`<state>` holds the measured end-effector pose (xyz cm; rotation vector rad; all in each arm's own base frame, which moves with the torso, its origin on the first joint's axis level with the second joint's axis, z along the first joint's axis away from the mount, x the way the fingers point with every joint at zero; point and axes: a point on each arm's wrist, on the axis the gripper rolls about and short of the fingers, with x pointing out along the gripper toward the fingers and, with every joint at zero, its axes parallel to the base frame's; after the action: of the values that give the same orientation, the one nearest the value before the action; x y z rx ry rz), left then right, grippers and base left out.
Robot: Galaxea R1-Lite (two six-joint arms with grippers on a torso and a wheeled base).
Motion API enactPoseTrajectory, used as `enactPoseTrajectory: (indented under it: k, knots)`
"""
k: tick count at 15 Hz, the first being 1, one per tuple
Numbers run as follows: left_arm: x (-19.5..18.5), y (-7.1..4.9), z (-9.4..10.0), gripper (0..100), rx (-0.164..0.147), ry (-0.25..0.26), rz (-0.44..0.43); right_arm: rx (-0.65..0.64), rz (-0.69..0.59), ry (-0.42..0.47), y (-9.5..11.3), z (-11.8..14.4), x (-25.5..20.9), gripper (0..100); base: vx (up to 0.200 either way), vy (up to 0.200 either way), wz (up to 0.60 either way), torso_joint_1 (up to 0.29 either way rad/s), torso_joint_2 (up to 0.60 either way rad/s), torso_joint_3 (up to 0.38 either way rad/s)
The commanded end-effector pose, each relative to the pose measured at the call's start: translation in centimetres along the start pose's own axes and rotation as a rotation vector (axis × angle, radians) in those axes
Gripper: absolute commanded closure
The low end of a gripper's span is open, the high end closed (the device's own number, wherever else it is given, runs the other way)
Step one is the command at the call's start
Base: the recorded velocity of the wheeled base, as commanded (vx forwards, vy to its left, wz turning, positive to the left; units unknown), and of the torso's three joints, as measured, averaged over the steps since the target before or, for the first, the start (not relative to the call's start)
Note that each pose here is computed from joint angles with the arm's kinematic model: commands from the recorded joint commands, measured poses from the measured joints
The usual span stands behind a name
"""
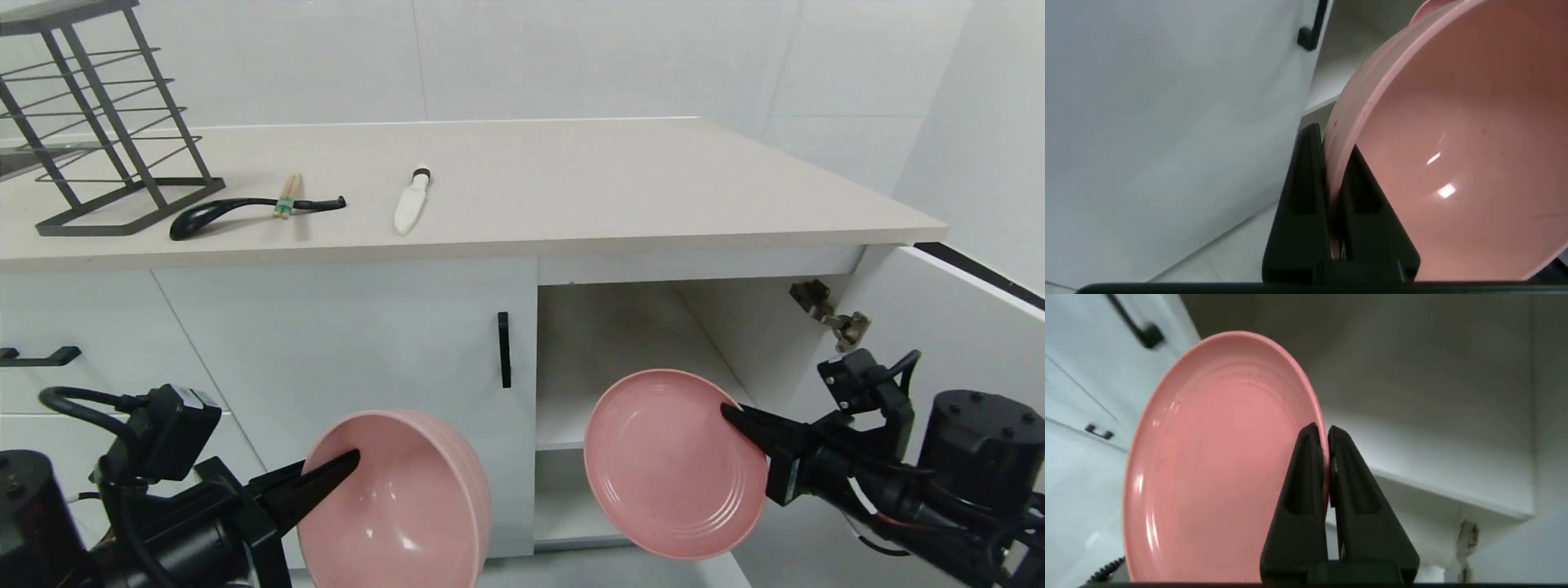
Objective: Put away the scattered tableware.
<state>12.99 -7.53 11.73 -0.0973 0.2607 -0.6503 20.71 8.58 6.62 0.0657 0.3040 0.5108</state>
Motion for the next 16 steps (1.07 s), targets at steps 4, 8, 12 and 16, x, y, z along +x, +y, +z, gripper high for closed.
enactPoseTrajectory:
  k: [4,8,12,16]
  knots:
    - [0.1,0.0,-0.1,100,0.018,0.010,-0.001,0.010,-0.003,0.076,-0.7,-2.1,3.8,100,0.000,0.000,0.00,-0.004,0.10,0.036]
    - [0.0,0.0,-0.4,100,0.019,0.020,-0.003,0.008,-0.004,0.056,-0.9,-2.0,5.2,100,0.050,0.050,0.00,0.001,0.00,0.012]
    - [-0.1,-0.1,-0.2,100,0.021,0.007,-0.006,0.008,-0.006,0.052,-1.2,-2.2,6.0,100,0.000,0.000,0.00,-0.002,0.00,0.014]
    - [0.0,-0.4,-0.3,100,0.026,0.016,-0.023,0.022,-0.042,0.070,-2.4,-2.8,6.6,100,0.150,0.000,0.00,-0.003,0.00,0.005]
